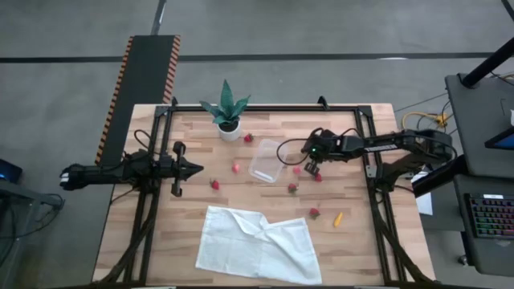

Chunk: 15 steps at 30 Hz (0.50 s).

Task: Pick and placing Produce into tupperware
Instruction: Put the black cherry into the transparent bin

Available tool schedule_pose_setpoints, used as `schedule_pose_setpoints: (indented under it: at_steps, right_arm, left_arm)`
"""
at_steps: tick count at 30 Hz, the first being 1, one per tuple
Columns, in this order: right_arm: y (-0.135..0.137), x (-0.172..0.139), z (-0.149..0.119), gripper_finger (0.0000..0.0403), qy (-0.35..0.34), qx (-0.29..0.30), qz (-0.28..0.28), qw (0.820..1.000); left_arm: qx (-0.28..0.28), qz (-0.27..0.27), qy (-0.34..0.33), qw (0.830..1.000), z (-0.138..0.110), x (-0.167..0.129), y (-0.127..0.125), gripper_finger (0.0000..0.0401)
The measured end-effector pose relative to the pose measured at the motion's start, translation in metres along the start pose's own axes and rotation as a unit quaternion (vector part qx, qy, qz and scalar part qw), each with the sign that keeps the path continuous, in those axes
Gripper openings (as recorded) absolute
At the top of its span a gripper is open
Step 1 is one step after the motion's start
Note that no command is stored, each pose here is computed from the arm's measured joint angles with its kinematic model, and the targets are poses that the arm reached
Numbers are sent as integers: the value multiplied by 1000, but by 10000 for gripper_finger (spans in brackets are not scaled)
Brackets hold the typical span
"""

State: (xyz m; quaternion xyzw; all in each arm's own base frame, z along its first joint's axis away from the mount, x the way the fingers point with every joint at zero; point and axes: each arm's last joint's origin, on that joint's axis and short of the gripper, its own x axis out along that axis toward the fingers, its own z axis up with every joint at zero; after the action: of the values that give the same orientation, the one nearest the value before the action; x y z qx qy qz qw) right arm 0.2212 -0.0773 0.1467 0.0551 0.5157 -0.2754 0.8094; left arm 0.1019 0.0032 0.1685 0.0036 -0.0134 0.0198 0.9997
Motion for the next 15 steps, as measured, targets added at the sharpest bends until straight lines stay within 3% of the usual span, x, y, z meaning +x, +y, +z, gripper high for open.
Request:
schedule_pose_setpoints:
  at_steps: [7, 15]
  right_arm:
    - [-5, -20, 5, 8, -44, 13, 11, 999]
    - [-5, -48, 19, 8, -129, 35, 86, 987]
  left_arm:
    - [0, 0, 0, 1000, 0, 0, 0, 0]
    - [0, 0, 0, 1000, 0, 0, 0, 0]
